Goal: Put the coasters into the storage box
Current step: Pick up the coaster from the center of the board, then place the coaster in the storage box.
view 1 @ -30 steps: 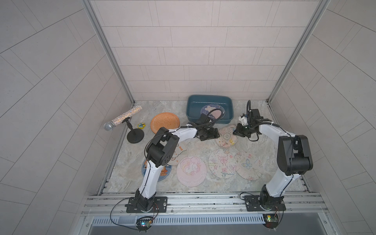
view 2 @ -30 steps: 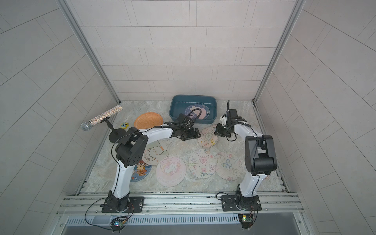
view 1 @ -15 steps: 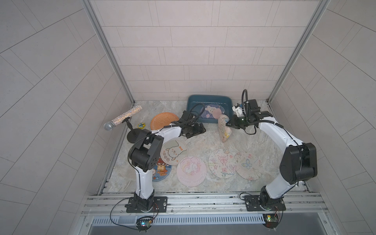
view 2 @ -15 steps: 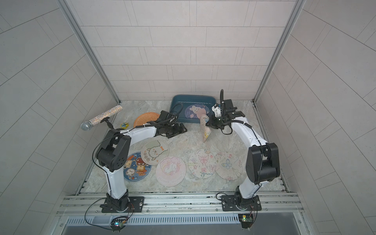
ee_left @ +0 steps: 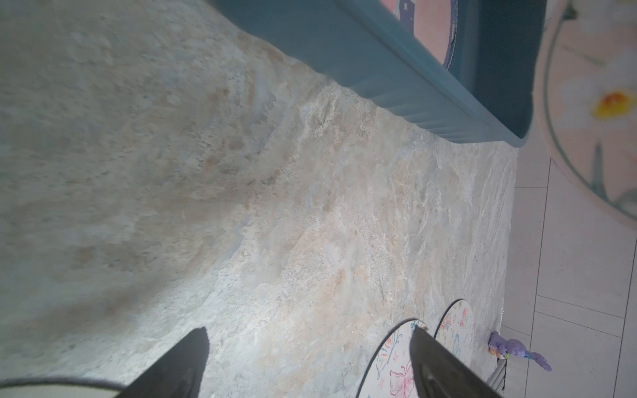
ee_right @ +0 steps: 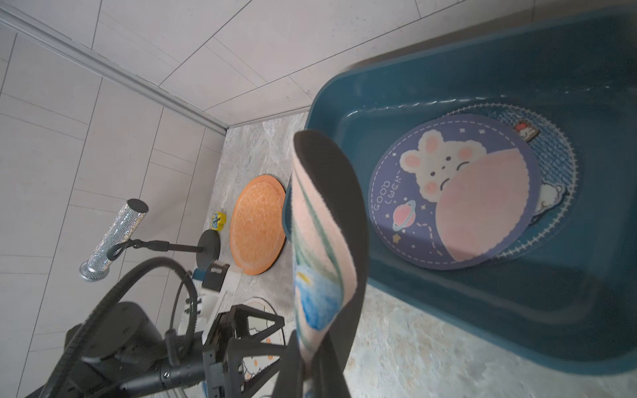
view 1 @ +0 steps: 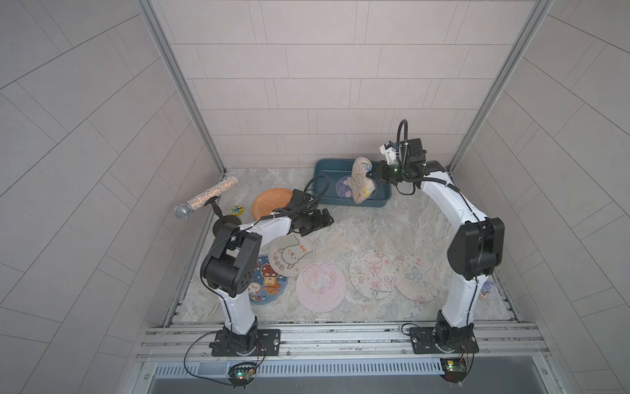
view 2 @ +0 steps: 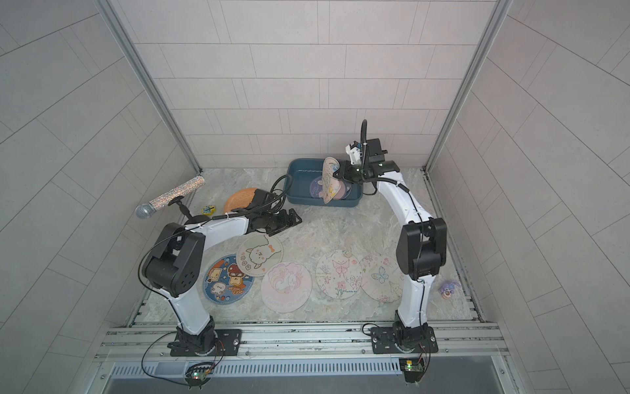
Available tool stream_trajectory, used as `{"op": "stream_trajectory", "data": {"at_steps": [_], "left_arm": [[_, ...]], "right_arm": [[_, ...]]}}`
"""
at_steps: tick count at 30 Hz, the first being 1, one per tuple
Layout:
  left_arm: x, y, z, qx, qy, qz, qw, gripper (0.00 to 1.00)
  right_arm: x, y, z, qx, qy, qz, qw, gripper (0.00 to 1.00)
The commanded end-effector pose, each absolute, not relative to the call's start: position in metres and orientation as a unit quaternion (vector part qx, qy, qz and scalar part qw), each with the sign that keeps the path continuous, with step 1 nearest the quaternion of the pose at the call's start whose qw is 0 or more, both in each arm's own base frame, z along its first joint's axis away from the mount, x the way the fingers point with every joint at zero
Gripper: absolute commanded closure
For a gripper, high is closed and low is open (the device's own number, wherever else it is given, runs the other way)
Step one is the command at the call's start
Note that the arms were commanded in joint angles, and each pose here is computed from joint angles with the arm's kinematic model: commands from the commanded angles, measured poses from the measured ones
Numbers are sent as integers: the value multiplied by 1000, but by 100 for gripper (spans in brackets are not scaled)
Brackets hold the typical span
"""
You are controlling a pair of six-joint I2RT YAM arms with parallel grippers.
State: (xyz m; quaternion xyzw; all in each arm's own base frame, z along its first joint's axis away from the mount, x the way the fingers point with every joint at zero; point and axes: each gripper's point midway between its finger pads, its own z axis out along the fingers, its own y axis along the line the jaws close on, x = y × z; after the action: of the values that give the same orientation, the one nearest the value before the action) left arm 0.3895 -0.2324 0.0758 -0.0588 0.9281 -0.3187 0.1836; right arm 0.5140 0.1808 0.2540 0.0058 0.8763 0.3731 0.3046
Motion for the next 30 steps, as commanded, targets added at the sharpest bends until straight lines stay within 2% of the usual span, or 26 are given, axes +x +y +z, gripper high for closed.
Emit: {"op": "stream_trajectory", "data": {"at_steps": [1, 7, 14, 19, 25, 26, 30], "left_arm": [[387, -225, 81, -56, 926, -321, 193, 4], [384, -216, 79, -63, 927, -315, 193, 3], [383, -207, 82, -67, 929, -307, 198, 3], [382, -199, 86, -71, 929, -300, 203, 3], [380, -191, 86, -75, 933, -287, 205, 2], [380, -190, 87, -76, 933, -284, 206, 2], [378, -182, 85, -83, 939, -261, 206, 2]], "right_arm": [[542, 199, 273, 2, 852, 404, 333, 100], [585, 217, 254, 13, 843, 419, 337, 100], [616, 214, 191, 47, 862, 394, 315, 100], [619, 193, 144, 54, 895, 341, 282, 100], [611, 164, 117, 50, 926, 269, 261, 100], [609, 162, 115, 48, 928, 264, 259, 96], [603, 154, 115, 37, 937, 234, 257, 60]]}}
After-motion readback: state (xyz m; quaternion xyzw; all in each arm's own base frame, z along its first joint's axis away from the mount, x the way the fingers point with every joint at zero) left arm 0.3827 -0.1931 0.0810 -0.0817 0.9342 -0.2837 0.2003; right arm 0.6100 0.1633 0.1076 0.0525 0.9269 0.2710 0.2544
